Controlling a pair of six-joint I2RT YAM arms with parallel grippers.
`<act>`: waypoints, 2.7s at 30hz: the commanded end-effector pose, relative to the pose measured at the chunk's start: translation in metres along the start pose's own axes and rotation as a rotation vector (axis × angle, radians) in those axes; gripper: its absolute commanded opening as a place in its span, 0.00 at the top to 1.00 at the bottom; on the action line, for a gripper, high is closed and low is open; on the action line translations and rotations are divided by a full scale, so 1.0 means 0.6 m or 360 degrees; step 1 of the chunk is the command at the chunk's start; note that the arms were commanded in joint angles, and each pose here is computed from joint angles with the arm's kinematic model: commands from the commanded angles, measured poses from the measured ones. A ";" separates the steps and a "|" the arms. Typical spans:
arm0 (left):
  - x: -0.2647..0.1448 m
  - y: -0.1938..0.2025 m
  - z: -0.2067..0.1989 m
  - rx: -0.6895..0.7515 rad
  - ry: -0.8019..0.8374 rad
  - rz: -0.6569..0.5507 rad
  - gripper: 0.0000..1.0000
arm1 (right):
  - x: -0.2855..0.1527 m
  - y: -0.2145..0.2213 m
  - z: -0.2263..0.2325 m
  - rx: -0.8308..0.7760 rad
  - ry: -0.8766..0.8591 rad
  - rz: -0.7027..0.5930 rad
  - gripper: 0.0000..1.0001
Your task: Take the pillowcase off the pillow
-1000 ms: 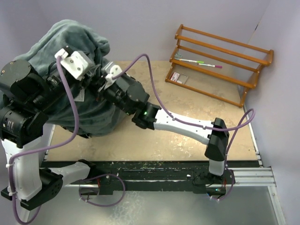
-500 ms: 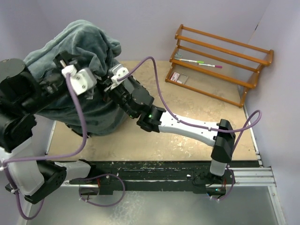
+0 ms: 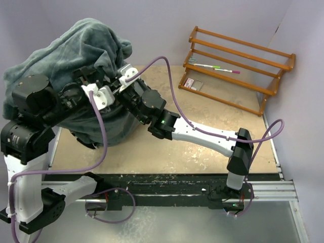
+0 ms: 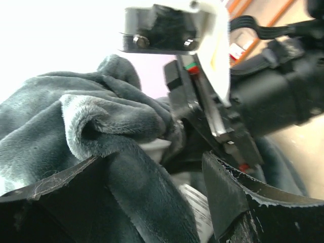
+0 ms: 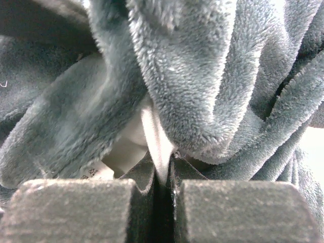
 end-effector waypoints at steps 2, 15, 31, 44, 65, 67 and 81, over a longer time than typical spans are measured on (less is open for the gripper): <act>-0.020 -0.080 0.083 0.0210 -0.0446 -0.0333 0.21 | 0.007 -0.059 -0.019 0.0081 0.0081 -0.0176 1.00; 0.033 -0.035 0.110 0.0264 -0.0495 -0.0103 0.12 | -0.001 -0.065 0.016 0.0113 0.0013 -0.0193 1.00; 0.042 -0.081 0.172 0.0120 -0.0752 -0.0244 0.66 | -0.043 -0.043 0.111 0.0088 -0.0034 -0.0170 1.00; -0.005 -0.151 0.225 -0.0139 -0.1004 -0.0460 0.93 | -0.132 -0.001 0.168 0.0044 -0.0031 -0.0174 1.00; 0.059 -0.033 0.208 -0.0488 -0.1017 0.0015 1.00 | -0.388 0.163 0.144 0.0252 0.0252 0.0173 1.00; 0.090 0.016 0.157 -0.0644 -0.0799 0.0204 1.00 | -0.401 0.163 0.129 0.0299 0.0272 0.0178 1.00; 0.142 0.035 -0.038 -0.1482 0.0225 0.0366 1.00 | -0.354 -0.049 0.052 0.0305 0.0146 -0.0086 0.44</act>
Point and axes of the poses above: each gripper's point midway between its finger pads, its own x axis out along the fingers, its own z axis along the line the jaws close on, y = z × x, the point moved 3 cm from there along -x, back along the fingers, and after that the axes turned 15 degrees about -x, right-handed, at the moved point
